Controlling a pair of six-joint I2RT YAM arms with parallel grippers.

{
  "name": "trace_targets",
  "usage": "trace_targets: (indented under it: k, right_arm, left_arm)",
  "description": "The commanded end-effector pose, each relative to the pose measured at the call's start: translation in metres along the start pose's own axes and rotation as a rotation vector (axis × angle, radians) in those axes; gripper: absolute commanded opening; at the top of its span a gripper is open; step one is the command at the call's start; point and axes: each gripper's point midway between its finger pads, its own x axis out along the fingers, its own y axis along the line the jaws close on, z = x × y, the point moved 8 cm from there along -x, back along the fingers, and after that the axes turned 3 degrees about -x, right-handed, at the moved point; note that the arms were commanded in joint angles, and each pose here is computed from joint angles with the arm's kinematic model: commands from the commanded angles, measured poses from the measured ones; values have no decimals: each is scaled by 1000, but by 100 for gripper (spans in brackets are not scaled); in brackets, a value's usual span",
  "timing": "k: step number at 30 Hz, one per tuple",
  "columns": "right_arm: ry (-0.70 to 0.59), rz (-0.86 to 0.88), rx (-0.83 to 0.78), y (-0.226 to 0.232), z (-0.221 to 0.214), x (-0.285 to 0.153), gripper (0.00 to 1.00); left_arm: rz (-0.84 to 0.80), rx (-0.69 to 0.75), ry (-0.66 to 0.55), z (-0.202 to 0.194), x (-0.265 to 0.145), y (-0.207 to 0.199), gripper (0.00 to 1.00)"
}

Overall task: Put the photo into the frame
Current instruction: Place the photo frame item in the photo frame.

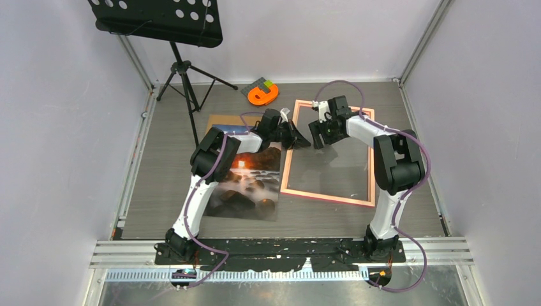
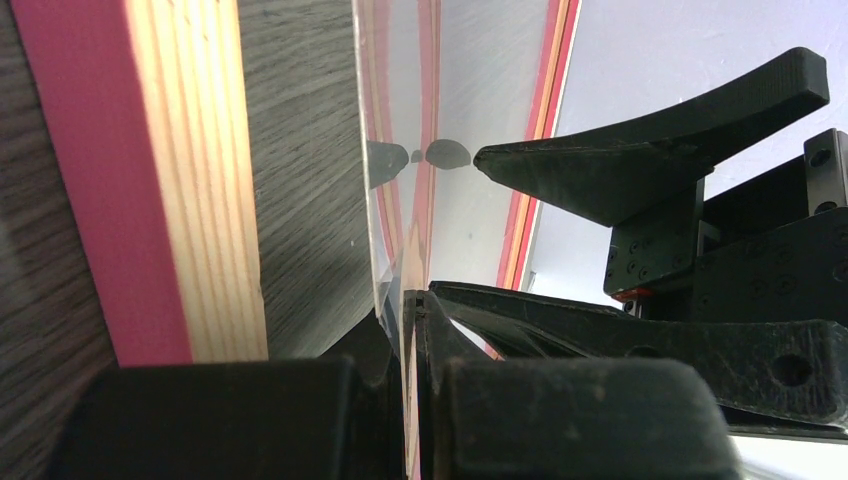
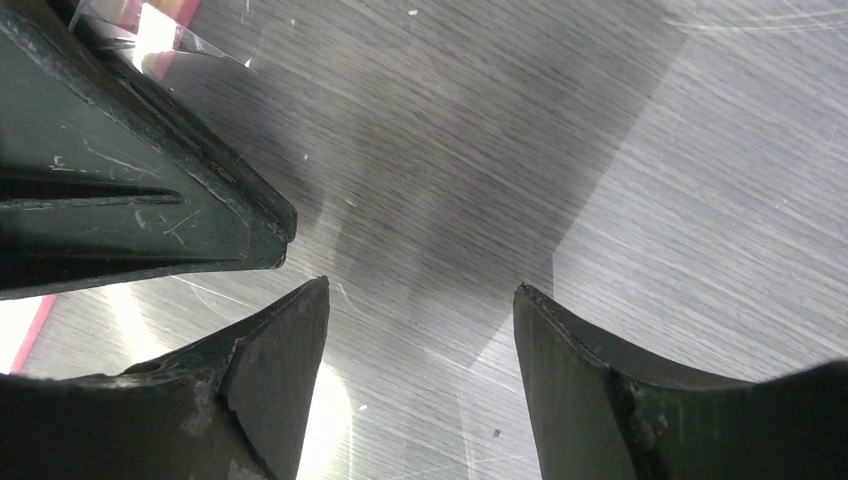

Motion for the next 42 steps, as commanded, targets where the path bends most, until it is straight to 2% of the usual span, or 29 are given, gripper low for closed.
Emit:
trace_targets:
  k: [1, 10, 18, 22, 28, 42]
  right_arm:
    - [-24, -16, -8, -2, 7, -1, 73]
    - [12, -15, 22, -2, 5, 2, 70]
    - [15, -20, 23, -2, 4, 1, 69]
    - [17, -22, 26, -2, 4, 0, 69]
    - [18, -29, 24, -3, 4, -1, 69]
    - [23, -27, 31, -2, 3, 0, 69]
  left_arm:
    - [14, 22, 3, -2, -1, -4, 0]
    - [15, 14, 7, -3, -2, -3, 11]
    - [12, 21, 7, -4, -6, -8, 34]
    - [22, 45, -1, -1, -11, -15, 43]
    - [46, 67, -12, 3, -21, -18, 48]
    - [71, 103, -14, 8, -35, -30, 54]
